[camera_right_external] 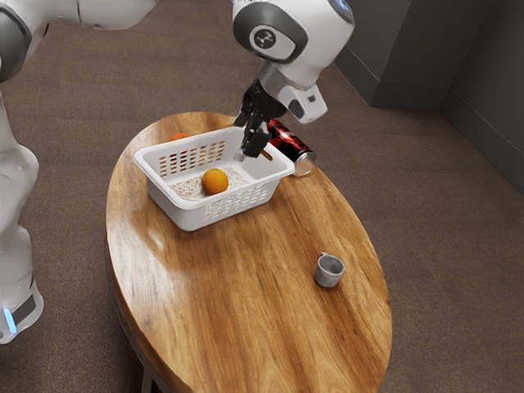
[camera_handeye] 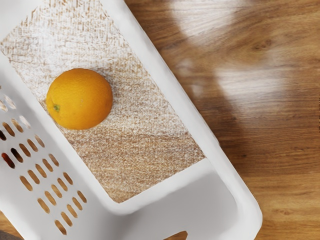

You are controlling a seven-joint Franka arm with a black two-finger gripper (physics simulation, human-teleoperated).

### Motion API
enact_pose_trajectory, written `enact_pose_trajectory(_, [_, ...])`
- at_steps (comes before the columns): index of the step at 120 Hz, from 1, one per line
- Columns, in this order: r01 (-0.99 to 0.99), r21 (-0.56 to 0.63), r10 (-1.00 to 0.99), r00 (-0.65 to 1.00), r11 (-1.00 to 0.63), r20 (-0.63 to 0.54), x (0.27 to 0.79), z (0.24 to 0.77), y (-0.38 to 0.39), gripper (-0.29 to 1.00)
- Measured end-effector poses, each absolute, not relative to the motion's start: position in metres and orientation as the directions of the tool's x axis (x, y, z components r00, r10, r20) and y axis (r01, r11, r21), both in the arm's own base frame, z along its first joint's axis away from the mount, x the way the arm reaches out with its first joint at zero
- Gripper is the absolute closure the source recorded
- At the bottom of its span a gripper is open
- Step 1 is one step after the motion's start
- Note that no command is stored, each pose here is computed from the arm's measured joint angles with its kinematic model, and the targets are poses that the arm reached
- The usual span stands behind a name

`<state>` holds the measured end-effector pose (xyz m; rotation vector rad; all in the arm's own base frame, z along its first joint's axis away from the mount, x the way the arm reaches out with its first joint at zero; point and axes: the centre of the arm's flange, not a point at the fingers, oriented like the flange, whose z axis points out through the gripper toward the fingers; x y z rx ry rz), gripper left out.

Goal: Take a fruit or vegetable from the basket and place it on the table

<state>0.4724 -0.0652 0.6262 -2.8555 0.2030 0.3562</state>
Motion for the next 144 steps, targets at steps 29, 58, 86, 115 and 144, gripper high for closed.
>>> enact_pose_trajectory(29, [0.061,-0.212,0.081,0.993,-0.975,-0.083,0.497,0.605,0.01,0.0])
enact_pose_trajectory(58, [0.317,-0.09,0.322,0.945,-0.944,-0.05,0.481,0.514,0.078,0.0])
enact_pose_trajectory(86, [0.433,-0.033,0.433,0.901,-0.901,-0.019,0.478,0.484,0.093,0.0])
enact_pose_trajectory(115, [0.506,-0.006,0.506,0.862,-0.862,-0.034,0.466,0.466,0.101,0.0])
enact_pose_trajectory(144, [0.553,-0.005,0.552,0.832,-0.833,-0.061,0.461,0.449,0.106,0.0])
